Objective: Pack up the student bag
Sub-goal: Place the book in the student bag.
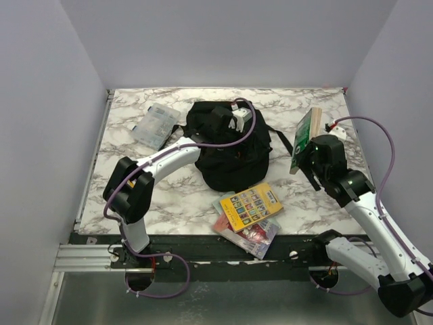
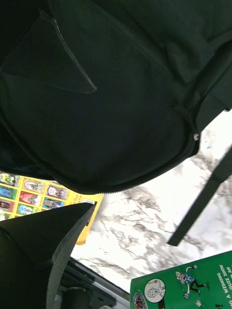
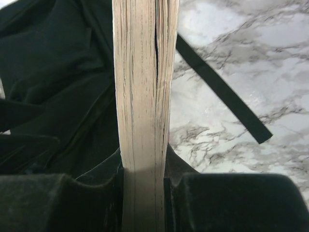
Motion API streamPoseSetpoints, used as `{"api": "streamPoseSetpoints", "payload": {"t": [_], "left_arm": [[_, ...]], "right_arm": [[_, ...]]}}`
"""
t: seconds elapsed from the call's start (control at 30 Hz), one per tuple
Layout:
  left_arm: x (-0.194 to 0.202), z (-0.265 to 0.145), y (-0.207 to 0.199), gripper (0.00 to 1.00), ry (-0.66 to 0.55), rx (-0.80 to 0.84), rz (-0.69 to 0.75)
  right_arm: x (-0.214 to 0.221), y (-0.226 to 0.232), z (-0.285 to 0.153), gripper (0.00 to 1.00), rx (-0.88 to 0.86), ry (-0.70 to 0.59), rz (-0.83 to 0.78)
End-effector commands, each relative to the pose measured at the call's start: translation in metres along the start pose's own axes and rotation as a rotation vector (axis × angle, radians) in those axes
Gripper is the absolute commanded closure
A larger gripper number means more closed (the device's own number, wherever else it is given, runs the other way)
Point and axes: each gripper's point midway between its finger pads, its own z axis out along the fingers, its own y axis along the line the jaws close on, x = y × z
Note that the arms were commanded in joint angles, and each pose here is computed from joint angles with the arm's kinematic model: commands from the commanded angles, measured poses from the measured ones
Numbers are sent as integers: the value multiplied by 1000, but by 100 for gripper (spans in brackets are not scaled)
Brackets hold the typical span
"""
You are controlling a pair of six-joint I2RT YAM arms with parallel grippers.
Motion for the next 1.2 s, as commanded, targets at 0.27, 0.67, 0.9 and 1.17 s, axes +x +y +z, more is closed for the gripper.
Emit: {"api": "streamPoseSetpoints", "payload": {"t": [0.27, 0.67, 0.9, 1.17], "left_arm": [[31, 29, -5, 9, 164, -2, 61], [19, 25, -6, 67, 151, -13, 47], [-12, 10, -19, 98, 88, 2, 65], [-75, -20, -44, 100, -37, 11, 111]], "right_arm": [[12, 27, -18, 100, -194, 68, -19], [53, 52, -27, 100, -370, 239, 26], [56, 63, -59, 100, -468, 302, 80], [81, 95, -94, 100, -681, 498, 314]]}}
